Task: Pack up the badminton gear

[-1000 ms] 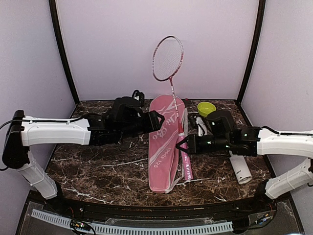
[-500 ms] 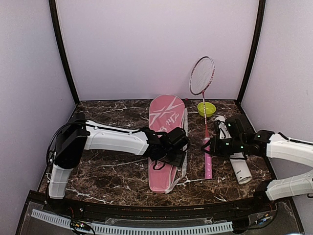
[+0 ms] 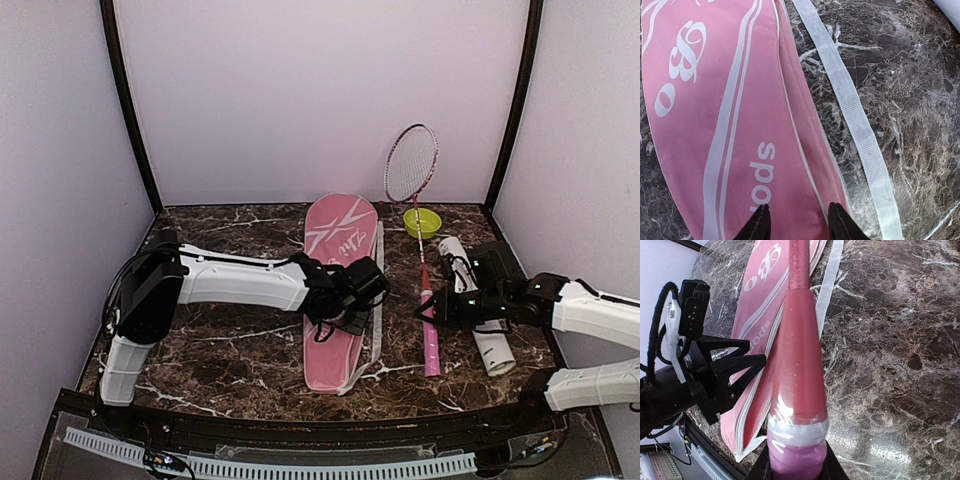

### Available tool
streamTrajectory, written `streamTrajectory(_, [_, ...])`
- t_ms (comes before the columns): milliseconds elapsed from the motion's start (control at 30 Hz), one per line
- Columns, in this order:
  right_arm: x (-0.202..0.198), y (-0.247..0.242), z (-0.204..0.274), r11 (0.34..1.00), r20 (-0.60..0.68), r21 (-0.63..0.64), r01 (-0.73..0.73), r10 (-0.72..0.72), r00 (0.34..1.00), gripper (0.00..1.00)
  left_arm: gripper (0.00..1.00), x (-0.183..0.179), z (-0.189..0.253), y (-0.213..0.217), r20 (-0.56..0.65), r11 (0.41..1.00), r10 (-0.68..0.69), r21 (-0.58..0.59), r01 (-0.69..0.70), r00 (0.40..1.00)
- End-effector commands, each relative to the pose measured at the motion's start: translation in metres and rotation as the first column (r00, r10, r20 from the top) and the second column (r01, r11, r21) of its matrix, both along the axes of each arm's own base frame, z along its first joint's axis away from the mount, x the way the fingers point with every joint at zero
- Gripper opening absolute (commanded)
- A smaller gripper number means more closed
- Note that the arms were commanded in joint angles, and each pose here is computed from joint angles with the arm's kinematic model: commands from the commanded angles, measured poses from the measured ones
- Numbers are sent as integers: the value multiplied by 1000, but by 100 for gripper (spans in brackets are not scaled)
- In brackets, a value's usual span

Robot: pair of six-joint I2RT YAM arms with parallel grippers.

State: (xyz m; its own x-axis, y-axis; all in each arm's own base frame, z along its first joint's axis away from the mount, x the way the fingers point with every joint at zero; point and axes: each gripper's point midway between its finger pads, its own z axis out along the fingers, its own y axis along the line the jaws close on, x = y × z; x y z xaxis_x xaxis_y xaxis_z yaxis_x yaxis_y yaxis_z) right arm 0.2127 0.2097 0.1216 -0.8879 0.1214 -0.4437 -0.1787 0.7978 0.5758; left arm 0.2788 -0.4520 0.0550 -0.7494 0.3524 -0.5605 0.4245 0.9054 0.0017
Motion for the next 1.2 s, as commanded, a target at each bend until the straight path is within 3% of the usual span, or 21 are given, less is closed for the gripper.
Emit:
streamTrajectory(0, [1, 3, 13, 999, 41, 40, -17, 16, 999, 0, 42, 4, 1, 5, 15, 999, 7, 34, -8, 1000])
streamTrajectory(167, [-4, 1, 12, 999, 30, 31, -26, 25, 999, 0, 49, 5, -5, 0, 0, 1000, 3, 14, -3, 1000])
streamTrajectory(267, [-7, 0, 12, 999, 22, 32, -32, 32, 999, 0, 48, 7, -15, 2, -20, 1000, 10, 17, -9, 1000])
streamTrajectory(533, [-37, -6, 10, 996, -63, 41, -82, 85, 994, 0, 0, 21, 6, 10, 46, 997, 74, 23, -75, 996])
streamTrajectory(667, [-62, -10, 8, 991, -136, 70, -117, 126, 983, 0, 0, 31, 32, 27, 96, 991, 137, -8, -136, 986])
streamTrajectory(800, [-84, -12, 11, 981, -187, 119, -155, 175, 967, 0, 0, 45, 48, 49, 70, 976, 195, -109, -187, 978])
streamTrajectory(1067, [-114, -12, 13, 964, -291, 184, -194, 242, 926, 0, 0, 74, 80, 97, 42, 897, 301, -351, -268, 953])
streamTrajectory(1167, [-123, -14, 21, 959, -317, 204, -199, 257, 913, 0, 0, 82, 91, 110, 53, 878, 330, -385, -286, 943])
